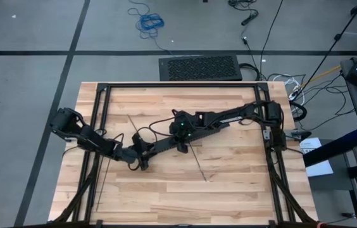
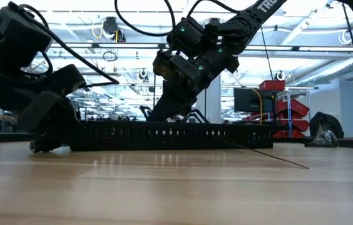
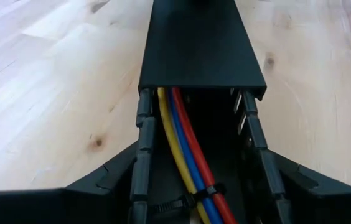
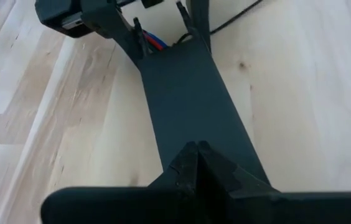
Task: Ziptie cables
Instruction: Insert the cover on the black cable duct
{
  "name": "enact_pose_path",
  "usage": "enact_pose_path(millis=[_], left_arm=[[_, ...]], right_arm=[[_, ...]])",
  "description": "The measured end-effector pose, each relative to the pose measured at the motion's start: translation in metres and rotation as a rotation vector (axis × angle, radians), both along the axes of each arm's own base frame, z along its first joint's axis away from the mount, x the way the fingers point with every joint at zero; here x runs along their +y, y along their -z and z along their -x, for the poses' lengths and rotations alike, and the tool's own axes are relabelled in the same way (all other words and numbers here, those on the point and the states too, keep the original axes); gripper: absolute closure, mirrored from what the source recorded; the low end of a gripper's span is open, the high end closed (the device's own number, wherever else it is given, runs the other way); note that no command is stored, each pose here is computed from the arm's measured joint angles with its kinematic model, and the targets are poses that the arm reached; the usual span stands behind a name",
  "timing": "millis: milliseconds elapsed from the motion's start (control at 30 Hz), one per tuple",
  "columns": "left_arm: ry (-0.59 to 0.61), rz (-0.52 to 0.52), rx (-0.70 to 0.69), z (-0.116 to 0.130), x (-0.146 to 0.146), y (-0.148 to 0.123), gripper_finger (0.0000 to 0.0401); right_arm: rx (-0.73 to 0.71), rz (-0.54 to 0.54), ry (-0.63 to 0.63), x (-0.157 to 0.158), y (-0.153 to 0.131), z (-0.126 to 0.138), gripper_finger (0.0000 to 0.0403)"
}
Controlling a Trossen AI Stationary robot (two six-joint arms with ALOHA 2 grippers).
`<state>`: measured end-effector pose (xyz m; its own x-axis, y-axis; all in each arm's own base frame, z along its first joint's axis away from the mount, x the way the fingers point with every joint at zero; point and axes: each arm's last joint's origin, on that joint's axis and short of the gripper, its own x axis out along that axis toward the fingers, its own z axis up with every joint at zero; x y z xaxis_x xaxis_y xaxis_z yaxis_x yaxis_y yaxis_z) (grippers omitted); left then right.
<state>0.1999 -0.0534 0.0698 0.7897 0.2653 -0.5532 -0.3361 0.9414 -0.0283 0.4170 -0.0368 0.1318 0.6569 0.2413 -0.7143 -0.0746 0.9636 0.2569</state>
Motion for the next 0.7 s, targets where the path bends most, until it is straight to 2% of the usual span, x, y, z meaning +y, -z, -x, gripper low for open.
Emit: enact_pose_path(millis=[233, 367, 500, 567, 700], left_arm=[[0.006, -0.012, -0.005, -0.001, 0.000, -0.001, 0.0162], [0.018, -0.031, -0.004, -0.003, 0.001, -0.002, 0.0162], [0.039, -0.059, 0.011, -0.004, 0.004, -0.001, 0.0162], [0.052, -0.059, 0.018, -0.004, 0.006, -0.001, 0.0161], [0.071, -0.058, 0.022, -0.006, 0.010, -0.002, 0.0161]], right_arm=[[-0.064, 0.003, 0.004, 0.003, -0.002, -0.006, 0.0403], [-0.100, 0.022, 0.005, 0.002, -0.028, 0.001, 0.0403], [-0.133, 0.062, -0.005, 0.000, -0.068, 0.016, 0.0402], [-0.088, 0.101, 0.020, -0.004, -0.076, 0.024, 0.0402], [0.042, 0.127, 0.043, -0.010, -0.063, 0.033, 0.0402]])
